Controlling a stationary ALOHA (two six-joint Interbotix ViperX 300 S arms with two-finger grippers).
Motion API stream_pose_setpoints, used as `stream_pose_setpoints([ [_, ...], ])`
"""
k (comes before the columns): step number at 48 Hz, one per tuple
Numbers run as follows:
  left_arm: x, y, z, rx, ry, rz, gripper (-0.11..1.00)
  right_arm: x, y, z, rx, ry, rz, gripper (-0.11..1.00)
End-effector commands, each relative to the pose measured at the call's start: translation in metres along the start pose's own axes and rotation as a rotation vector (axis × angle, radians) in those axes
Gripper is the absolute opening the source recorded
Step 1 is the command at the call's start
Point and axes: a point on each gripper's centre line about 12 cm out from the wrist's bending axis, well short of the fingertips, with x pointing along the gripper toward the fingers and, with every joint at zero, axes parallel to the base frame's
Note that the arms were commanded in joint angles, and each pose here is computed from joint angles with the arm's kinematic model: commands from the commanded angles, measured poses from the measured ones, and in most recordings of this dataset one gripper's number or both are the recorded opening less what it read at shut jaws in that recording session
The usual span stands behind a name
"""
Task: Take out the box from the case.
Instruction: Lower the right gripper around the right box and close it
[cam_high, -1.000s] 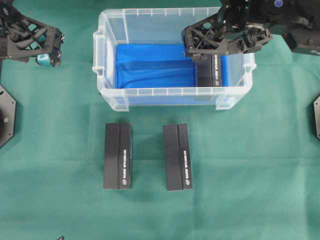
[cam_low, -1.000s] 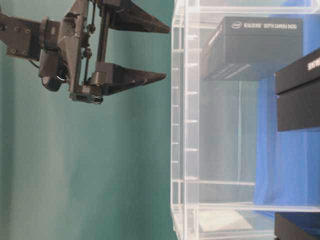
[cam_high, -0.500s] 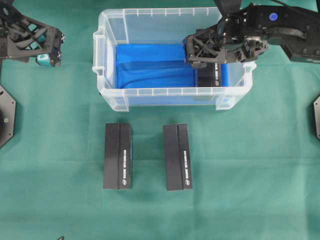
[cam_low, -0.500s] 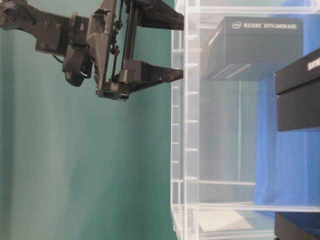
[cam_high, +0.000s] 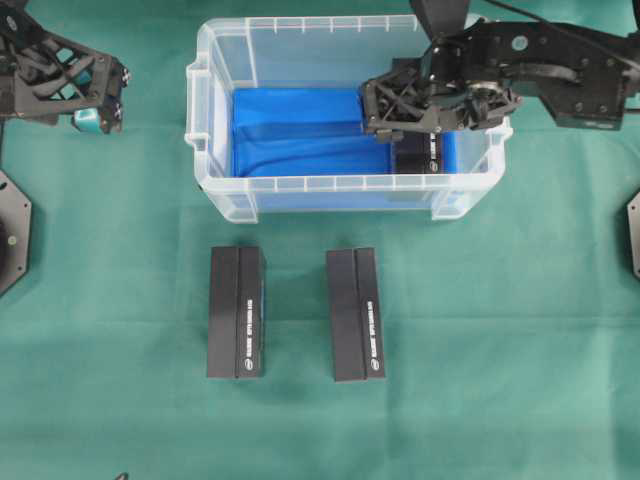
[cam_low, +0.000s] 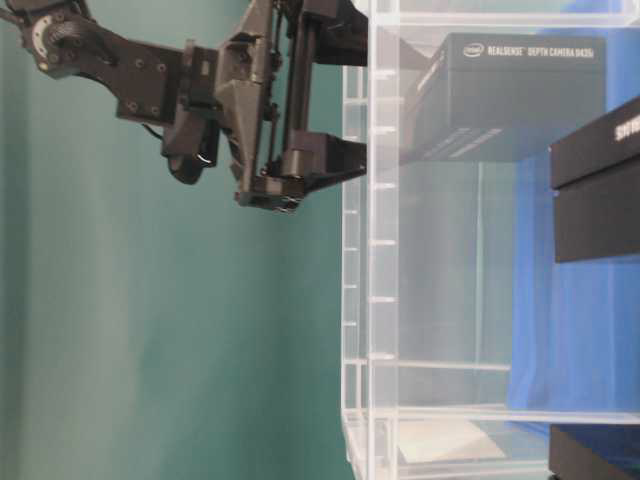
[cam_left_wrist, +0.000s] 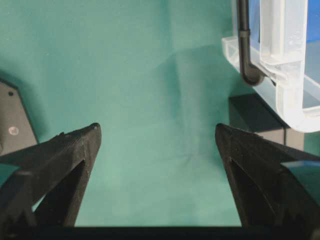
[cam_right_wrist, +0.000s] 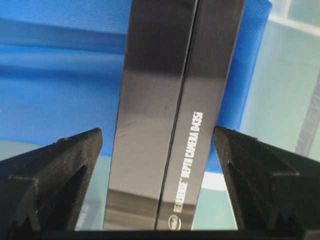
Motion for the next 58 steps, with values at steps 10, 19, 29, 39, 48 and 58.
stream_pose_setpoints([
  [10,-0.009,-0.004,0.000,0.008,-0.012,-0.032,0.97,0.010,0.002,0.002,0.003,-0.001,-0.001,0.90],
  [19,-0.009,-0.004,-0.001,0.009,-0.010,-0.031,0.97,0.020,0.002,0.003,0.006,0.001,-0.009,0.90],
  [29,-0.009,-0.005,-0.003,0.013,-0.008,-0.033,0.97,0.023,0.000,0.003,0.009,0.003,-0.019,0.90],
  [39,-0.009,-0.006,-0.004,0.015,-0.007,-0.033,0.97,0.022,0.001,0.004,0.018,0.004,-0.017,0.90],
  [48,-0.009,-0.007,-0.006,0.017,-0.006,-0.034,0.97,0.022,0.000,0.003,0.050,0.004,-0.020,0.84],
  [58,-0.009,-0.007,-0.006,0.019,-0.005,-0.035,0.97,0.022,0.001,-0.001,0.044,0.006,-0.018,0.64],
])
